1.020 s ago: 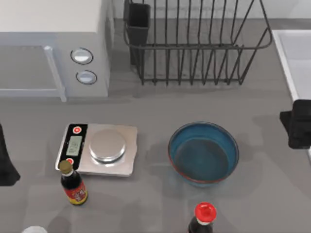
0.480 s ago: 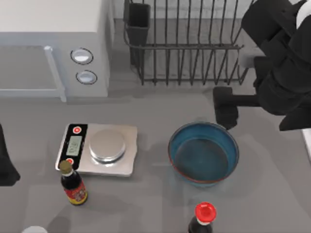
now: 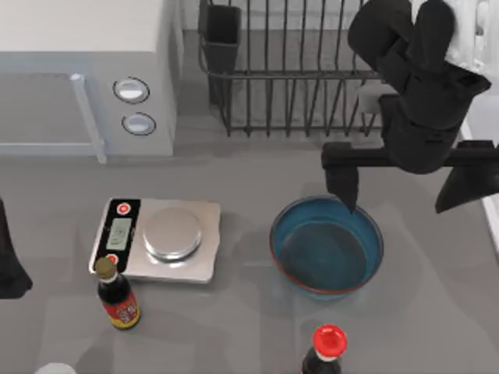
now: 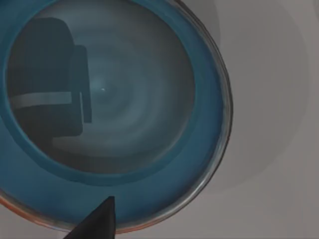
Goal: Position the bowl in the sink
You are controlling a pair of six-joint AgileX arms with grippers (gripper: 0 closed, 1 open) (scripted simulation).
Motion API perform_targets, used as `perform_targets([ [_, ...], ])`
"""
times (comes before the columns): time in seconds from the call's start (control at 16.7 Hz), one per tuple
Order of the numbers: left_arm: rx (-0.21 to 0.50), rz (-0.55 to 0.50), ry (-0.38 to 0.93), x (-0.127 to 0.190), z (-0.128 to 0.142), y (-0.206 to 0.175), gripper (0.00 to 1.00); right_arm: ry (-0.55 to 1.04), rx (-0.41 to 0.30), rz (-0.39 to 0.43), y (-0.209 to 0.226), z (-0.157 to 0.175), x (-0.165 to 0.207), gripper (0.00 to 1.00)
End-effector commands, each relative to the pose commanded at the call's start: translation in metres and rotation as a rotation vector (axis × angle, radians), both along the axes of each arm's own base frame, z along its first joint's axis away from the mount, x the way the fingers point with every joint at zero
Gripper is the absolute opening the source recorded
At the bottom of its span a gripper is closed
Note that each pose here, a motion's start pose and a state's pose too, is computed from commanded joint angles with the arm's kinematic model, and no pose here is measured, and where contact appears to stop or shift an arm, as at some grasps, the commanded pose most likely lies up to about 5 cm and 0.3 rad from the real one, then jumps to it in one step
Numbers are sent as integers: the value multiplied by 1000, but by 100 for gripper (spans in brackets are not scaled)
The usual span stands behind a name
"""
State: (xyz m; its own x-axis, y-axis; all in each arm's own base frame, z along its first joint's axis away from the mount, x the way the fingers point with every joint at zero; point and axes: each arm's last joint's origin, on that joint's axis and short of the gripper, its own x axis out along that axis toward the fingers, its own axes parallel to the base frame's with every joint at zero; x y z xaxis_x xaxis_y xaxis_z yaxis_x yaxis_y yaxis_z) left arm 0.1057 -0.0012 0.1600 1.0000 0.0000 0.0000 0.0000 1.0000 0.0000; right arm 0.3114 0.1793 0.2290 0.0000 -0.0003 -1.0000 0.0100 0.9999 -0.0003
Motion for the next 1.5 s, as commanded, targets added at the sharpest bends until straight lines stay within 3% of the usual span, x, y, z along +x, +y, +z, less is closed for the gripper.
perform_targets([
  [0.3, 0, 0, 0, 0, 0, 0, 100, 1, -1, 2, 1, -5, 0, 100],
  [0.84, 0, 0, 0, 0, 0, 0, 100, -2, 1, 0, 0, -96, 1, 100],
  [1.14, 0, 0, 0, 0, 0, 0, 100, 0, 0, 0, 0, -100, 0, 100],
  [1.5, 0, 0, 0, 0, 0, 0, 100, 0, 0, 0, 0, -100, 0, 55],
])
